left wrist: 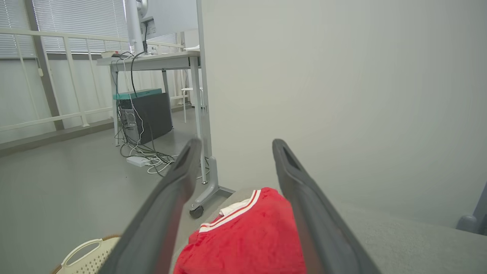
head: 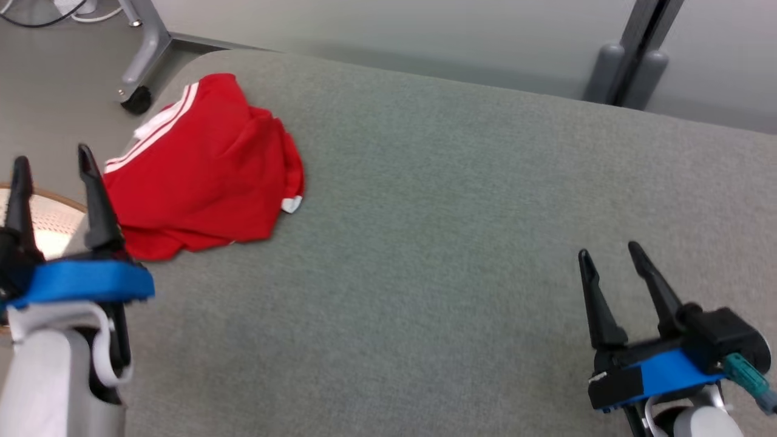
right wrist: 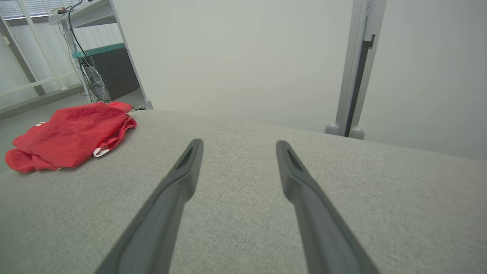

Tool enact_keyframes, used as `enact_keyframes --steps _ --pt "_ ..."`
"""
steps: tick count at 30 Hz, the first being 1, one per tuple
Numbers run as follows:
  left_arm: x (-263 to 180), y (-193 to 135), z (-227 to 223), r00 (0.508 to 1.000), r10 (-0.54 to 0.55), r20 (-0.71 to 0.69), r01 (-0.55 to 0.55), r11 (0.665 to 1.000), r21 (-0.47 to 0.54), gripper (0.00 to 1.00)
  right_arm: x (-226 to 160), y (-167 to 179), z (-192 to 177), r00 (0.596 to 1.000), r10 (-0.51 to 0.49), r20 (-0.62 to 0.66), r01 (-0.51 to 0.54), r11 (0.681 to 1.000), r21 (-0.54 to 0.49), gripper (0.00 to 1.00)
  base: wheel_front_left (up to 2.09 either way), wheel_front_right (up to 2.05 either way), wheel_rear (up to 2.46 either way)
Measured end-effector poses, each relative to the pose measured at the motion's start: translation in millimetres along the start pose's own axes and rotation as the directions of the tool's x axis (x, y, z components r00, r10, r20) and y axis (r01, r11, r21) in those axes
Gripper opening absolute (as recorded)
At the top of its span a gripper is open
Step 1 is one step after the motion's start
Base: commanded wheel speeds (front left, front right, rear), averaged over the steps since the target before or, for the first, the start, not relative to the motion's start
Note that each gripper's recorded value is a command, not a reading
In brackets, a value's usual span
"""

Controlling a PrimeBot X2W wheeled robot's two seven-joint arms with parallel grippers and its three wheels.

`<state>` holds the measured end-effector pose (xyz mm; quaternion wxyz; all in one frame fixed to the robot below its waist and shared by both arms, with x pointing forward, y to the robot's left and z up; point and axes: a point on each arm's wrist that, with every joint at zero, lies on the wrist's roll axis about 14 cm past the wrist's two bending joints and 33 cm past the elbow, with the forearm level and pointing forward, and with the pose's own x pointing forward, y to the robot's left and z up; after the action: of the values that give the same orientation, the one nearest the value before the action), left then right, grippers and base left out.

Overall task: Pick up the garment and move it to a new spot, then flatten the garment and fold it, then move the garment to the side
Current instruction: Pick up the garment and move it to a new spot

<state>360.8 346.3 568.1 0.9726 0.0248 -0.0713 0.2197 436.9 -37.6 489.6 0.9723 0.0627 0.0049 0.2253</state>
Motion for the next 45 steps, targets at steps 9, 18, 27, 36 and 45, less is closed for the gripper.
enact_keyframes --steps 9,18,27,36,45 --pt "107.3 -42.9 -24.4 0.993 -0.112 -0.047 0.114 0.993 0.035 1.00 8.1 -58.8 -13.4 0.992 -0.129 -0.014 0.128 0.991 -0.043 1.00 0.00 0.00 0.00" --pt "147.2 -58.5 -109.6 0.930 -0.135 -0.343 0.151 0.988 0.022 1.00 3.0 -92.8 -21.5 0.978 -0.209 -0.023 0.206 0.976 -0.069 1.00 0.00 0.00 0.00" --pt "104.6 -55.2 -196.4 0.709 -0.121 -0.694 0.144 0.989 -0.026 1.00 3.1 -100.2 -23.3 0.975 -0.223 -0.023 0.220 0.972 -0.077 1.00 0.00 0.00 0.00" --pt "61.7 -52.0 -231.3 0.513 -0.127 -0.849 0.124 0.990 -0.073 0.76 6.0 -94.2 -19.1 0.978 -0.206 -0.014 0.204 0.976 -0.074 1.00 0.00 0.00 0.00" --pt "76.0 -57.8 -207.4 0.626 -0.162 -0.763 0.176 0.982 -0.064 0.00 3.0 -89.4 -7.4 0.980 -0.200 0.010 0.200 0.977 -0.072 1.00 0.00 0.00 0.00"
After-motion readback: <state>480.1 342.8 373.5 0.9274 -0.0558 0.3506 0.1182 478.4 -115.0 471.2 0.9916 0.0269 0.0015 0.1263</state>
